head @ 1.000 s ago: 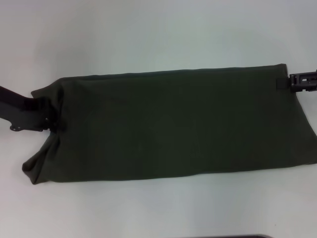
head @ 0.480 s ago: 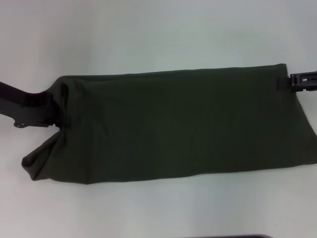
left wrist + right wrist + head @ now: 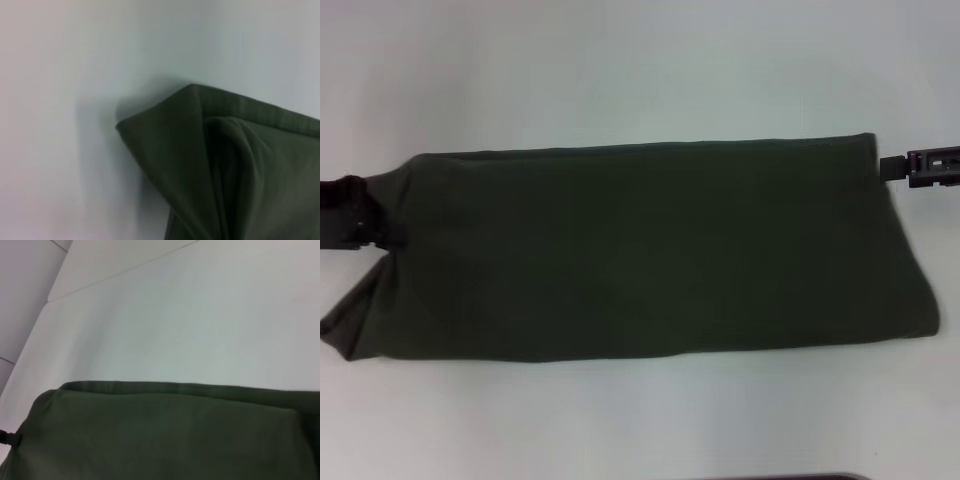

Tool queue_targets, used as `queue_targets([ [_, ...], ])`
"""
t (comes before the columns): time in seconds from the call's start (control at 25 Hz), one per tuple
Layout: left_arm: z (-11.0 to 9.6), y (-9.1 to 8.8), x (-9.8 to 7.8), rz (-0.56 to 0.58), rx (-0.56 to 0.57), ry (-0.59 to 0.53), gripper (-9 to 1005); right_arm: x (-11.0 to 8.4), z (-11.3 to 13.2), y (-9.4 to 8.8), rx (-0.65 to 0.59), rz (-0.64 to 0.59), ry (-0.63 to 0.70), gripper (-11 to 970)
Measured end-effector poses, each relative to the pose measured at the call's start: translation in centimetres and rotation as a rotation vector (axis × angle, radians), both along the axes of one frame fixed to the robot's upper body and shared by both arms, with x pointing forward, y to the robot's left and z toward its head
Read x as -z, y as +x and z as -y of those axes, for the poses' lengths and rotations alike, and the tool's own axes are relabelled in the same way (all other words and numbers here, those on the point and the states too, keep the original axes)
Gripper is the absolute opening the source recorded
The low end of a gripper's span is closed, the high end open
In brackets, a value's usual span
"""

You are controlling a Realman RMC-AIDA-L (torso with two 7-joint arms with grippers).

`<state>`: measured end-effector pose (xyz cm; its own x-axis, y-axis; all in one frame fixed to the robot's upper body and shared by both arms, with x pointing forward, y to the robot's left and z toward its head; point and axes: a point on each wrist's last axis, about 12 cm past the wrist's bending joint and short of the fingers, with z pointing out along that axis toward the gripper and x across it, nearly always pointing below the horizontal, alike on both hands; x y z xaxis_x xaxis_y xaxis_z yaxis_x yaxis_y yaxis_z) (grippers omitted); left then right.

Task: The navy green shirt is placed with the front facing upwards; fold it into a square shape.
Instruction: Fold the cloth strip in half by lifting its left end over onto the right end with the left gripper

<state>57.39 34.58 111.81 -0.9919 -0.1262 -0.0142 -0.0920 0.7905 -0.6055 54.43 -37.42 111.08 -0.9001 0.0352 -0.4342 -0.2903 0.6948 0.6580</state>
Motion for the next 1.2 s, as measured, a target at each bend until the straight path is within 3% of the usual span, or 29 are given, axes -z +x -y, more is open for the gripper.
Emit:
queue_targets([
  [0.72,-5.6,-0.4,-2.1,0.011,-0.127,0.073,36,0.1,0.1,-0.1,0.005,-0.004,0.000,884],
  [0.92,-4.9,-0.3,-2.4,0.021,-0.091,0.029,36,0.1,0.2,-0.2,0.006,-0.005,0.000,882],
  [1.2,-2.3,-0.5,-3.2,0.073,0.018,-0.134,36,-0.1,-0.1,-0.1,-0.009,-0.007,0.009,879],
])
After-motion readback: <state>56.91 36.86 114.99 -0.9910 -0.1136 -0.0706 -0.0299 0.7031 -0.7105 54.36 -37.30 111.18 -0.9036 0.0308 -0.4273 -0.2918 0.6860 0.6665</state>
